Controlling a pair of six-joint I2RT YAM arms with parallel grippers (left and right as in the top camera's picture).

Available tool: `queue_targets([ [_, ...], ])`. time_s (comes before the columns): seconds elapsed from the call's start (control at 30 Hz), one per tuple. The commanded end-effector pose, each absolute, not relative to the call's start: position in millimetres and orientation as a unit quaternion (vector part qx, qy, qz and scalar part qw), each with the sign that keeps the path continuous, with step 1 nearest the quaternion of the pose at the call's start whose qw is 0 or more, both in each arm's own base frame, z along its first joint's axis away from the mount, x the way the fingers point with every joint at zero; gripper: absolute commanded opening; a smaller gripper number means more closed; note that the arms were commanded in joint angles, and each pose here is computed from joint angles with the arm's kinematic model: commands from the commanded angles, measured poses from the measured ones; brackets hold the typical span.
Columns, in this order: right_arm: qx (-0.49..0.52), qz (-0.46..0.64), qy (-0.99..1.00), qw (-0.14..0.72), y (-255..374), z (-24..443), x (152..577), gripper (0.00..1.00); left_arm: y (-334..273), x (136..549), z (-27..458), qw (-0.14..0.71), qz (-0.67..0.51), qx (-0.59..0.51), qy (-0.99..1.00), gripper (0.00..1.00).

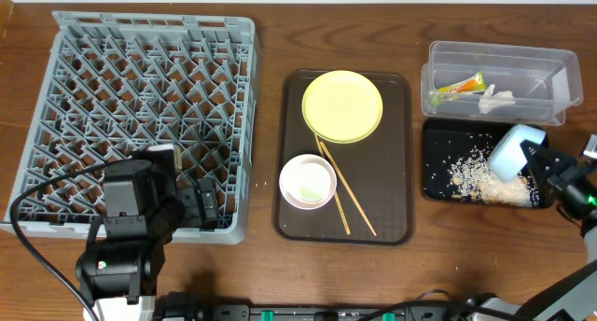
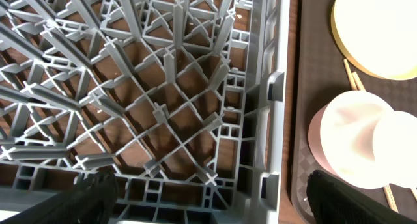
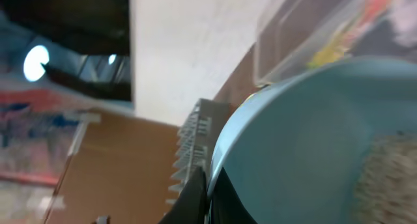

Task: Sort waste into correct bins and load items into the dishwasher
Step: 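Tip the blue bowl over the black tray to dump rice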

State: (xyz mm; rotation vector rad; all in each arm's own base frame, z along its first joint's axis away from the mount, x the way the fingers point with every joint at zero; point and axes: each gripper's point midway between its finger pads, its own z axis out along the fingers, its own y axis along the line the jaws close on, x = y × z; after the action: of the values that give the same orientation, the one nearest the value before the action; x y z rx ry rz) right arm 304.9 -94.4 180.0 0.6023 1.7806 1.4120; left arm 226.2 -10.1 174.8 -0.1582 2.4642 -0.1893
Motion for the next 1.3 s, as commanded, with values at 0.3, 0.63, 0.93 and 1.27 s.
queue_targets([
  [0.3, 0.143, 0.576, 0.696, 0.405, -71.1, 195.8, 305.7, 0.01, -11.6, 227.7, 181.2, 0.333, -0.079, -0.061, 0.938, 0.94],
  [0.63, 0.078, 0.543, 0.705, 0.449, -72.4, 204.3, 312.6, 0.01, -11.6, 227.7, 181.2, 0.333, -0.079, -0.061, 0.938, 0.94],
  [0.93, 0.196, 0.544, 0.717, 0.389, -78.3, 184.9, 324.4, 0.01, -11.7, 227.7, 181.3, 0.333, -0.079, -0.061, 0.938, 0.94],
  [1.27, 0.221, 0.581, 0.698, 0.356, -75.1, 194.4, 324.6, 0.01, -11.6, 227.8, 181.3, 0.333, -0.079, -0.061, 0.938, 0.94],
])
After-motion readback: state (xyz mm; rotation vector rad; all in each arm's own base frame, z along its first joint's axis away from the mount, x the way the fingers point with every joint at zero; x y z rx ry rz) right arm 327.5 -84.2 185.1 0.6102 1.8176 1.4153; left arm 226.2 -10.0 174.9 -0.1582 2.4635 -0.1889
